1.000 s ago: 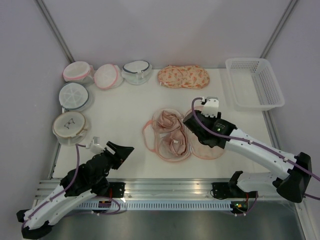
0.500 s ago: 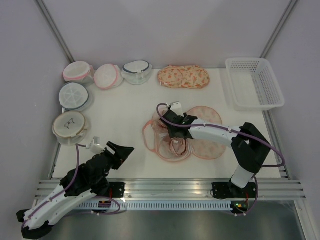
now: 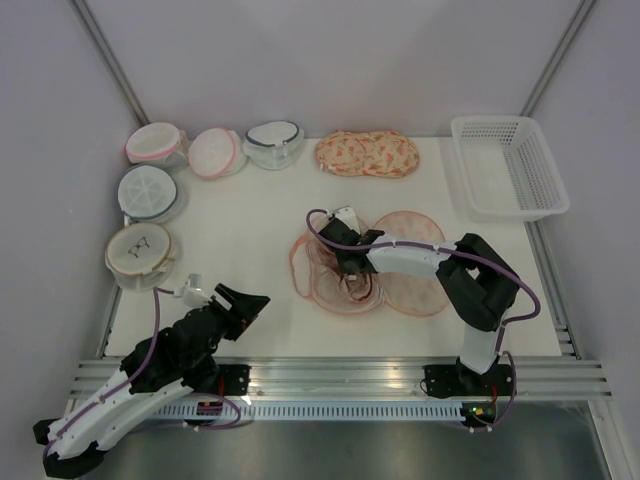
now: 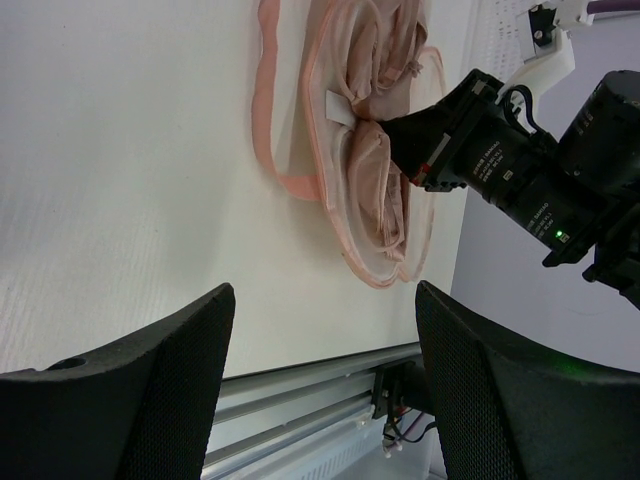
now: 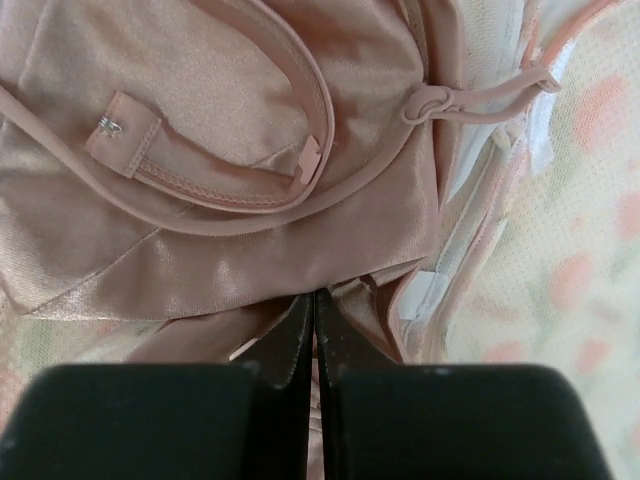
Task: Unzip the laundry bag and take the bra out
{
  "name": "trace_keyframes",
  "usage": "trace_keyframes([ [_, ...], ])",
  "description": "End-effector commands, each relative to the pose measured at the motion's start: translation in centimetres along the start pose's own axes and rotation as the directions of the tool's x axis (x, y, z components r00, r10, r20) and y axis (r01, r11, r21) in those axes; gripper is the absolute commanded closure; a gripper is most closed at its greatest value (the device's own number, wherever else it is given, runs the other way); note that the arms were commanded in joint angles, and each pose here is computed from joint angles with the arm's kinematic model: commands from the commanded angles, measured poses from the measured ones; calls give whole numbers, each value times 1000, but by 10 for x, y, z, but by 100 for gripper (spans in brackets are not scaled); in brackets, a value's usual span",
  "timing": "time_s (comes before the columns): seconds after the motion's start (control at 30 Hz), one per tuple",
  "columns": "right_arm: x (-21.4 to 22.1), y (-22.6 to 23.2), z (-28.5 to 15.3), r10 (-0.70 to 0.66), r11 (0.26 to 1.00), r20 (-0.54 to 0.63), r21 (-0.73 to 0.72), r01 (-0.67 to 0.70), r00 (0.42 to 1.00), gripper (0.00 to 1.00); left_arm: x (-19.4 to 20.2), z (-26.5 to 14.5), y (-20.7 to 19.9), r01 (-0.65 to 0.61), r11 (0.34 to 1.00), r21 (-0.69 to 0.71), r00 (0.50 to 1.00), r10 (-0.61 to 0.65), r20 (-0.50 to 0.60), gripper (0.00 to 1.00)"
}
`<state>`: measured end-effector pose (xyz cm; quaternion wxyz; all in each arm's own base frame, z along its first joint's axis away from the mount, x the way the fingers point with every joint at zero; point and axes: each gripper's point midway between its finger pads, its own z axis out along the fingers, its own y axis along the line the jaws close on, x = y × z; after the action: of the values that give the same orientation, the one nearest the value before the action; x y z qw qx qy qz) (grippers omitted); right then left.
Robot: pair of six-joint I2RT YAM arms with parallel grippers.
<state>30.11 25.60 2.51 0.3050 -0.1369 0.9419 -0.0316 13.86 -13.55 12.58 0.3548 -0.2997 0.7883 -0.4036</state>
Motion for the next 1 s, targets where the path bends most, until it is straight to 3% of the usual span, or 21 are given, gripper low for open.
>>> trace_keyframes([
  [0.0,-17,7,-9,25,998,39,-52,-23,999,100,0,-6,-6,30,998,49,1000,-29,-13,23],
  [0.17,-33,0,-36,45,997,90,-74,-38,995,100,1,-5,-5,36,998,46,999,-35,-15,23],
  [0.47,-105,-24,-132,156,982,306,-149,-115,939,100,1,-4,-4,38,998,44,999,-38,-12,23],
  [0.8,-208,-107,-244,267,950,583,-29,-309,767,100,-2,-9,-12,32,997,64,999,-31,-9,23],
  [0.97,-253,-178,-259,311,881,653,75,-468,691,100,2,-13,-16,36,996,76,999,-33,-40,23],
])
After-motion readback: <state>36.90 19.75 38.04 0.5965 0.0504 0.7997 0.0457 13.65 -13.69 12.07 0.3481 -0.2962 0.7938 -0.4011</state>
